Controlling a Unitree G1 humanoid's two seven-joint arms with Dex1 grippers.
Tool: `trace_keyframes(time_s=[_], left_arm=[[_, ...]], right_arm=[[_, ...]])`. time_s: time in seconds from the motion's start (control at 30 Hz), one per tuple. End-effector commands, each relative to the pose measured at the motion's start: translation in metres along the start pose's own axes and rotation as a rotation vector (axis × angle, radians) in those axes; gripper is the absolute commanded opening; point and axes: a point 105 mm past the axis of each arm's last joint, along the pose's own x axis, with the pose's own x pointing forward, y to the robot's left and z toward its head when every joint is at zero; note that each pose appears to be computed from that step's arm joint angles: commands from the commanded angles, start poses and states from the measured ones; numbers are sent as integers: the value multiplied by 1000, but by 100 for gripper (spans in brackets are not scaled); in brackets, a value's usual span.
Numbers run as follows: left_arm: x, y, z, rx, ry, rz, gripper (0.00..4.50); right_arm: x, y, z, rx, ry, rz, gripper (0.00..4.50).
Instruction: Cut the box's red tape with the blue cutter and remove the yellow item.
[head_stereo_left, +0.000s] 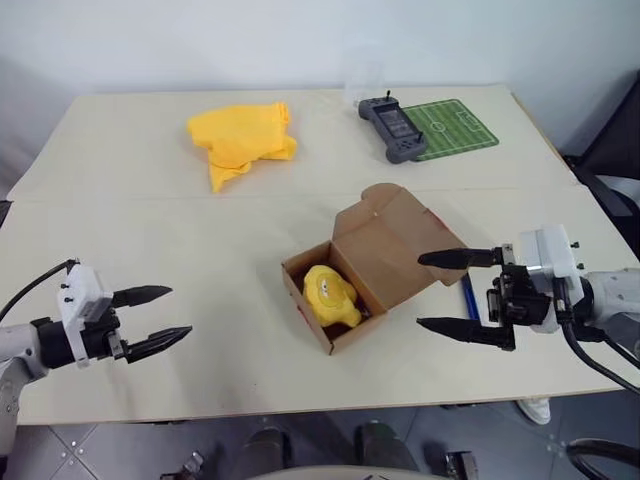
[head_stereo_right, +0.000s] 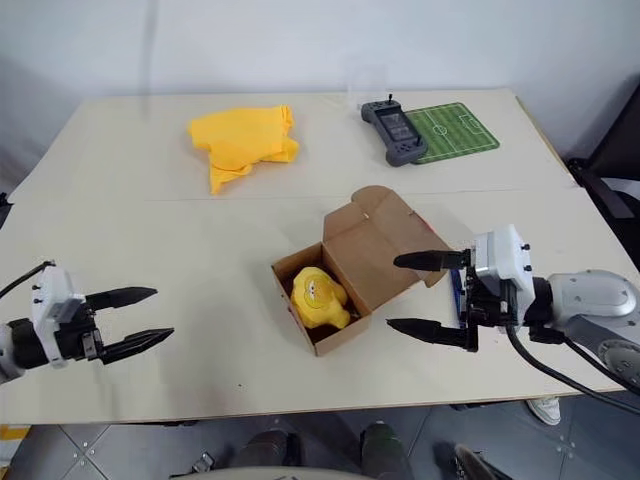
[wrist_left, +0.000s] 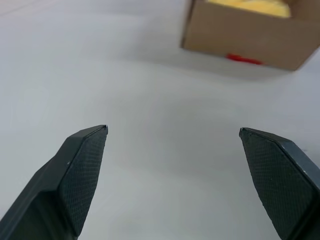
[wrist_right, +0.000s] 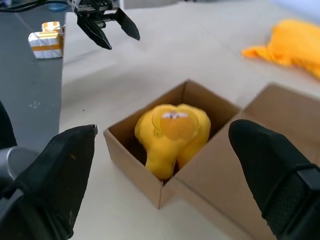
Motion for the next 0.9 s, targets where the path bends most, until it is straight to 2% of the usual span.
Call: trace_keyframes(time_s=[0.03, 0.2, 0.4, 0.5, 0.57, 0.63, 0.77, 0.9], left_arm=[[5, -9, 26, 41, -40, -50, 448], [52, -27, 68, 87, -35, -241, 448], [124, -38, 109, 130, 15, -387, 448], [153, -44, 114, 149, 80, -420, 448], [178, -54, 118, 188, 110, -466, 448], [196, -65, 111, 254, 188, -520, 448], [214, -64, 95, 389, 300, -527, 448], [227, -67, 92, 455, 333, -548, 448]], right_arm=[[-10, -1, 20, -53, -50, -44, 450], [-30, -7, 34, -91, -69, -167, 450], [-45, -6, 18, -134, -67, -278, 450], [-45, -5, 14, -157, -87, -306, 450], [-43, 1, 6, -113, -81, -303, 450], [-39, 10, -3, -44, -71, -280, 450], [-37, 18, -14, -5, -65, -273, 450], [-33, 19, -21, 5, -83, -292, 450]])
